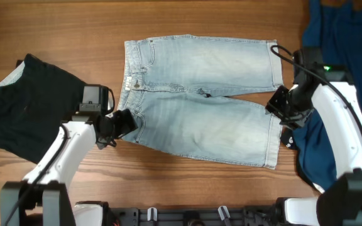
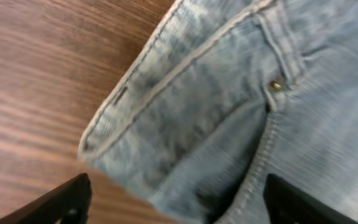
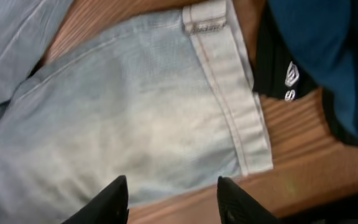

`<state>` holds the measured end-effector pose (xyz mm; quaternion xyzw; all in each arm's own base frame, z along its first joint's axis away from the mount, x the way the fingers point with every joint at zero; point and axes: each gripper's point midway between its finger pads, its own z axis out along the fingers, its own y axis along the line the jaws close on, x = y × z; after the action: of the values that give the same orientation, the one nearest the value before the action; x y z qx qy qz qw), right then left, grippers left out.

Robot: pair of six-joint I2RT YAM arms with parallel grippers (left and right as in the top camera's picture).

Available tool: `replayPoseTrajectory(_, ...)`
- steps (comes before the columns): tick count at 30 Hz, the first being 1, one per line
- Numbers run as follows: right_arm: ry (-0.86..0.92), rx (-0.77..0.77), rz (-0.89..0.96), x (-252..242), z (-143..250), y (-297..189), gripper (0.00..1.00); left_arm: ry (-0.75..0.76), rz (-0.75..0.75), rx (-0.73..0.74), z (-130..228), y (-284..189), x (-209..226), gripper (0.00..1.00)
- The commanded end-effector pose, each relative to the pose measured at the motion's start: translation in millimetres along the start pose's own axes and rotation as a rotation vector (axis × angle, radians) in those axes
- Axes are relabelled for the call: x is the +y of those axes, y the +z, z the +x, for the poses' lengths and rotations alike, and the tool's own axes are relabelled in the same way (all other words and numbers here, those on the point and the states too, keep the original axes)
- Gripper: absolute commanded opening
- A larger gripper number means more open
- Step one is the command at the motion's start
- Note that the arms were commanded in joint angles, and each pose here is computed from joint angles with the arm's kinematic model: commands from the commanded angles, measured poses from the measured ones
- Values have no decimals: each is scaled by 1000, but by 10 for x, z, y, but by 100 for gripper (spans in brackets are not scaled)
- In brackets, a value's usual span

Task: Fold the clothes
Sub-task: 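Grasp the bottom edges of the shorts with both grippers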

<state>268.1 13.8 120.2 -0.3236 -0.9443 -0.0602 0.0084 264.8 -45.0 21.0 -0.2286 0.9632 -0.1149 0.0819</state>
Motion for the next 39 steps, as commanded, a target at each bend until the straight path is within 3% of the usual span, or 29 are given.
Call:
replayPoseTrajectory(1,36,19,-75,28,250,-90,45,-16,14,15,11,157,12,81)
replayPoseTrajectory(3,83,30,-87,-22,360,-67,43,-16,13,16,-8,206,10,76)
replayPoseTrajectory(8,239,68,-101,-247,714,91,38,-20,26,49,42,261,-4,33)
replayPoseTrajectory(9,272,78,-91,-294,766,134,38,-24,38,74,94,257,-19,28)
replayPoseTrajectory(16,448,186,23,-647,1145,657,36,-56,21,215,419,213,50,29)
replayPoseTrajectory(19,500,178,26,-707,1168,864,36,-62,8,234,467,202,78,25)
replayPoseTrajectory(22,534,140,-14,-675,1088,1012,37,-60,-4,256,520,189,108,13)
replayPoseTrajectory(23,556,117,-9,-692,1049,1034,39,-61,-9,263,537,185,118,11)
replayPoseTrajectory(25,564,72,-3,-718,971,1058,56,-60,-21,268,554,180,141,5)
replayPoseTrajectory(33,590,15,62,-823,854,1159,58,-63,-36,276,576,173,172,4)
replayPoseTrajectory(34,591,13,62,-815,835,1178,56,-62,-43,272,569,175,183,4)
replayPoseTrajectory(35,592,11,71,-815,810,1218,48,-61,-43,269,563,176,183,4)
replayPoseTrajectory(37,592,14,86,-827,797,1262,47,-59,-39,263,549,181,175,5)
replayPoseTrajectory(38,593,18,93,-832,799,1279,47,-58,-37,259,538,184,170,16)
replayPoseTrajectory(39,593,24,101,-838,805,1298,47,-56,-31,249,515,190,157,46)
